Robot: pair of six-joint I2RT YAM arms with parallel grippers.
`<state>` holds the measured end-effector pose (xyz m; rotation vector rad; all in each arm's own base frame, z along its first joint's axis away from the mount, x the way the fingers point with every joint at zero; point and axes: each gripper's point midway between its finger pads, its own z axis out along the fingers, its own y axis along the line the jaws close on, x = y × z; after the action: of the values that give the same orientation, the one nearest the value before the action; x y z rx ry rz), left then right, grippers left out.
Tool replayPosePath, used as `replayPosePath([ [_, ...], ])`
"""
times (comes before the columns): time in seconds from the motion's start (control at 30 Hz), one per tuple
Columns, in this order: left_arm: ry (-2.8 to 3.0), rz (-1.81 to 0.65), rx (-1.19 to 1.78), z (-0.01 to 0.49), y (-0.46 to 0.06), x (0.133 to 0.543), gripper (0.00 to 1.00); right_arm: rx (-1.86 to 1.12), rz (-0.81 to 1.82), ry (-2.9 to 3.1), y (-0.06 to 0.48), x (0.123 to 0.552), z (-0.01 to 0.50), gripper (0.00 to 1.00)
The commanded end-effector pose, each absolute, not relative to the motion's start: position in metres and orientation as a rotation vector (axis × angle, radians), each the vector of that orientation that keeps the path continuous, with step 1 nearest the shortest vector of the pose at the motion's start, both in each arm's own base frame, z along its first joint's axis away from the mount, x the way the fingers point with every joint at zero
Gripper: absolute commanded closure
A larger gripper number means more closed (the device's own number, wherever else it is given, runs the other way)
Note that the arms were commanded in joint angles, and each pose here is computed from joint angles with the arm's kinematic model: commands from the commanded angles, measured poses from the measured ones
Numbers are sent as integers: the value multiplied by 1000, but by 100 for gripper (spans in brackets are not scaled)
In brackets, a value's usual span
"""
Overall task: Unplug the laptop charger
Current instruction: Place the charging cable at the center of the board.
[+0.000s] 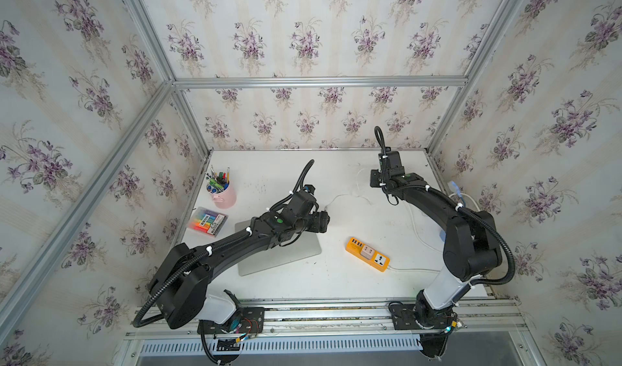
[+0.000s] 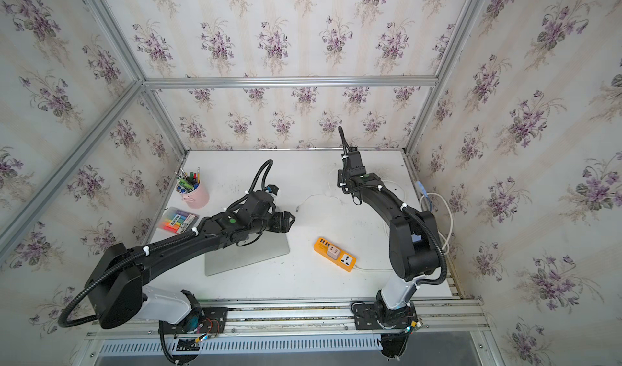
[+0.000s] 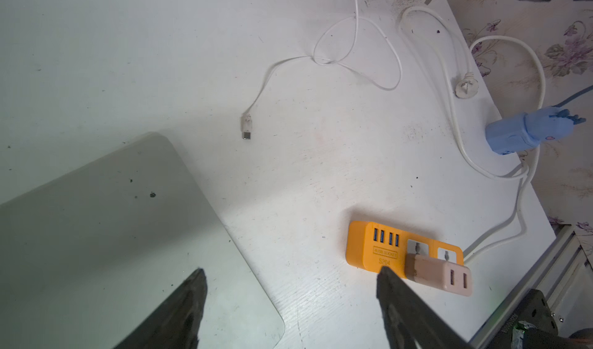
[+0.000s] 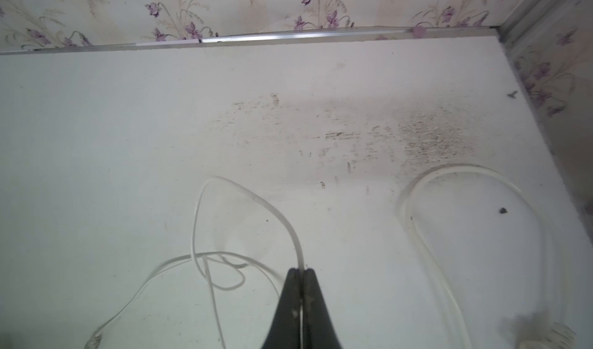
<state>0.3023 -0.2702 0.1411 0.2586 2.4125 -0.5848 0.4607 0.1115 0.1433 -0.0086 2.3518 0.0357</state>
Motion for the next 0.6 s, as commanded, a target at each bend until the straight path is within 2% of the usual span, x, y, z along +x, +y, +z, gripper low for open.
replayPosePath([
  [0.0, 2401, -620, 255, 141, -273, 308, 17, -118, 263, 2363, 156, 457, 131, 100],
  [0.2, 2413, -634, 247, 136, -272, 312, 17, -217, 342, 2456, 200, 446, 86, 100],
  [0.43, 2411, -652, 237, 133, -270, 312, 17, -237, 344, 2479, 213, 453, 64, 100],
  [0.57, 2416, -716, 226, 132, -275, 310, 17, -251, 317, 2476, 212, 459, 60, 92],
])
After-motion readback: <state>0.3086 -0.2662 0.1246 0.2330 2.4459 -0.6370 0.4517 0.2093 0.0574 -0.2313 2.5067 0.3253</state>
